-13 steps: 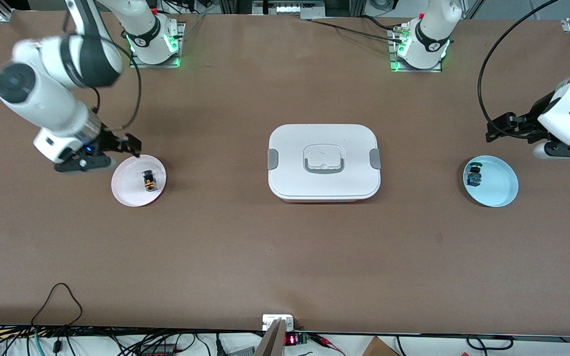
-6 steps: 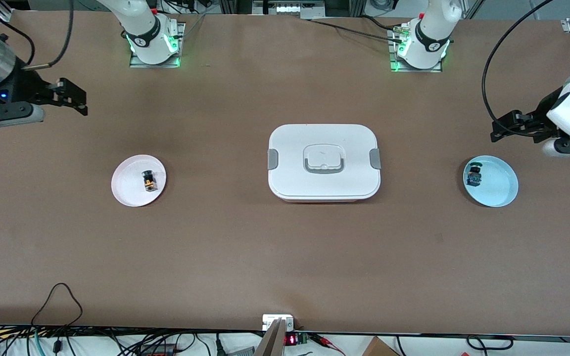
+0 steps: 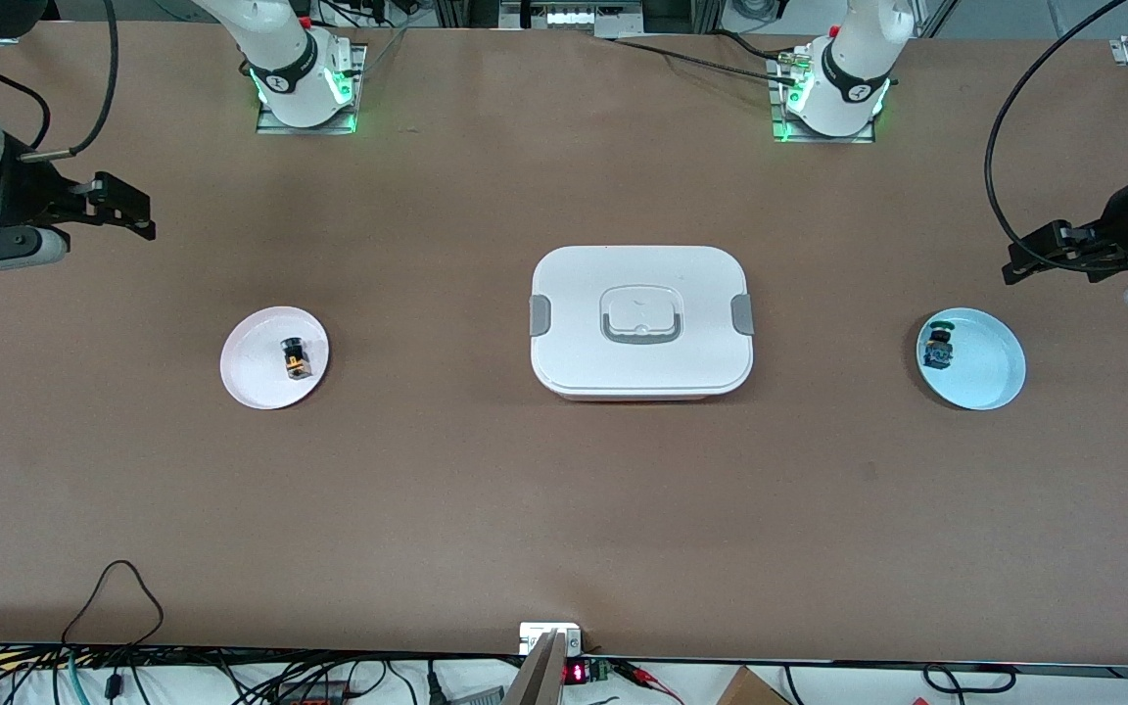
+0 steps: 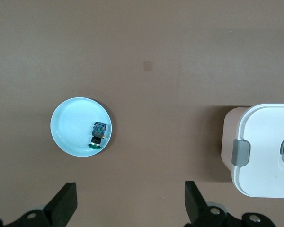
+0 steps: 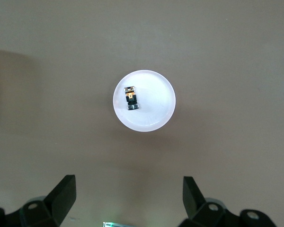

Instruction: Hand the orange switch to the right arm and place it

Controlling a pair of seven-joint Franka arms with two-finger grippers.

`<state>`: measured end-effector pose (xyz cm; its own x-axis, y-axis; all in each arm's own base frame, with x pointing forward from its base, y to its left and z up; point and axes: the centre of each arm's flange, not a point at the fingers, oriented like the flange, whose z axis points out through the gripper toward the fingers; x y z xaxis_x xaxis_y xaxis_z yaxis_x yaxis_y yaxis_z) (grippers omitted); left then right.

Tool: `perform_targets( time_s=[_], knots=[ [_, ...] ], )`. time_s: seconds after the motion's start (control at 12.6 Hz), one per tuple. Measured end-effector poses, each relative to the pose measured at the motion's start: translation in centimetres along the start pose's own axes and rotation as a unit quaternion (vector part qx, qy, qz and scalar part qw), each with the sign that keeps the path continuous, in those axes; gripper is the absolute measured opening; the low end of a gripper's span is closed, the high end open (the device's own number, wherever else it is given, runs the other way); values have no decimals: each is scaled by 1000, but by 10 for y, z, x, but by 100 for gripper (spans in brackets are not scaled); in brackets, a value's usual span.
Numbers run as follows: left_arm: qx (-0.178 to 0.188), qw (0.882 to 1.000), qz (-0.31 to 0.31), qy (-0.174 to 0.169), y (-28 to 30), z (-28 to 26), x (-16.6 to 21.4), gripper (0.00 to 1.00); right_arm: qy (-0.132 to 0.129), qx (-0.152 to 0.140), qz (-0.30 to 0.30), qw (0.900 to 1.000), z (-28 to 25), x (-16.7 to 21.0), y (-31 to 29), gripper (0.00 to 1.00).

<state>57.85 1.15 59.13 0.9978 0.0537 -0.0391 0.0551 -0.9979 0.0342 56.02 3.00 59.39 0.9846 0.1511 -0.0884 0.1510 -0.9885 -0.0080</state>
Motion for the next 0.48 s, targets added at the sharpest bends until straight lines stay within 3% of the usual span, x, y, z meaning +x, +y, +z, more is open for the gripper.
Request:
perform_targets(
  time_s=[0.48],
  knots=[
    [-1, 1000, -12, 3, 5, -4, -1, 100, 6, -1, 8, 1000, -6, 0, 11, 100]
  ],
)
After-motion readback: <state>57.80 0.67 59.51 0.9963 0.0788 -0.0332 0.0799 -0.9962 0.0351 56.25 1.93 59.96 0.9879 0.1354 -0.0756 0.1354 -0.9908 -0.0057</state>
